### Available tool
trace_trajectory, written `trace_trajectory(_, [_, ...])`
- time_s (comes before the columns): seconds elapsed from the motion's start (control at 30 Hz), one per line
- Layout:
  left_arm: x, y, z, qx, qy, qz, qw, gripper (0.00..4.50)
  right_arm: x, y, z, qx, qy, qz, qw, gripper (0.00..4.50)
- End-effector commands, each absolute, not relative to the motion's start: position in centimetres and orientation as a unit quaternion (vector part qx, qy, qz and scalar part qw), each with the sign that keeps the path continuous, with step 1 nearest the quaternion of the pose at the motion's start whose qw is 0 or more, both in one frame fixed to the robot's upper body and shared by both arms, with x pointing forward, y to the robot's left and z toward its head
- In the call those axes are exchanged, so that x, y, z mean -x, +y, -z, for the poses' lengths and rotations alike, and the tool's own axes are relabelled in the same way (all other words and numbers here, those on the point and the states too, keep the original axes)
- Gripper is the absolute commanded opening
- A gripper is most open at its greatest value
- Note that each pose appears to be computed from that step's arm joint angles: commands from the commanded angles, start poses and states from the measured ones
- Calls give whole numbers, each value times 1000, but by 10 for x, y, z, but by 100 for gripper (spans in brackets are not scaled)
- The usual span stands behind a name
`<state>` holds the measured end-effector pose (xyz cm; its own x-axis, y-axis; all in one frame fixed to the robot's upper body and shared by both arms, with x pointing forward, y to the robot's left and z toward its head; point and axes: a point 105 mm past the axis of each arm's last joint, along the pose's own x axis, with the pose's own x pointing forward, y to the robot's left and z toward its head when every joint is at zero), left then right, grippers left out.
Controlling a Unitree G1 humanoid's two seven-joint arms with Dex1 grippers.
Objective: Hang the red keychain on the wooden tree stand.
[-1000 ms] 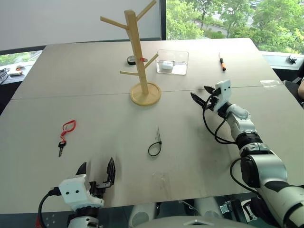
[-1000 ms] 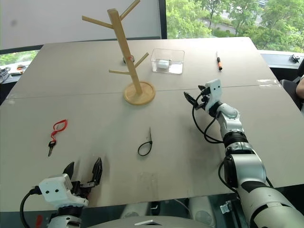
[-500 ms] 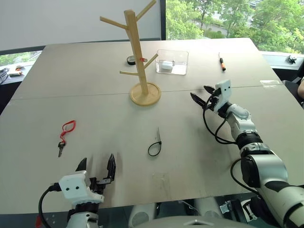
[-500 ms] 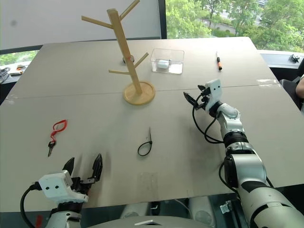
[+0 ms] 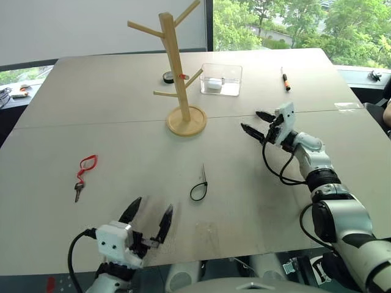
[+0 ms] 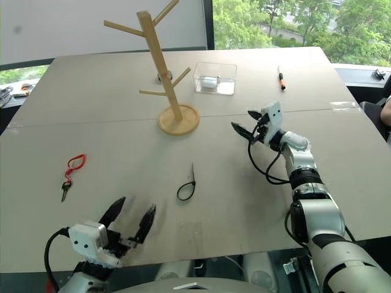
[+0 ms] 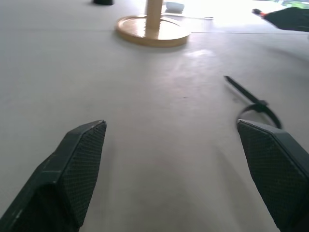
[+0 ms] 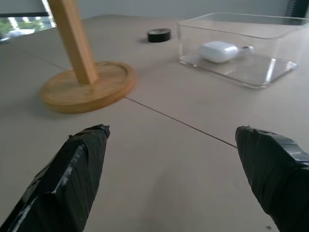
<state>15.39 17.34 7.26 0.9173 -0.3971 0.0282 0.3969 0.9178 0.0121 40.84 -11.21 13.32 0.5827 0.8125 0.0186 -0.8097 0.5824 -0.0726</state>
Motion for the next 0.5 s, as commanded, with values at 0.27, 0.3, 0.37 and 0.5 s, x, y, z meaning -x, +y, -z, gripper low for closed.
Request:
trace_trajectory(0.27, [-149, 185, -57, -51, -5, 299, 953, 450, -315, -66, -186, 267, 36, -735, 622, 446])
trace_trajectory(0.3, [-150, 185, -54, -54, -4, 302, 952, 450, -311, -63, -185, 293, 44, -740, 604, 446])
trace_trajectory(0.37, [-154, 184, -51, -53, -6, 310, 949, 450, -299, -51, -183, 359, 63, -758, 541, 446])
trace_trajectory(0.5, [-161, 182, -49, -54, -12, 317, 947, 450, -294, -34, -177, 443, 92, -750, 482, 446])
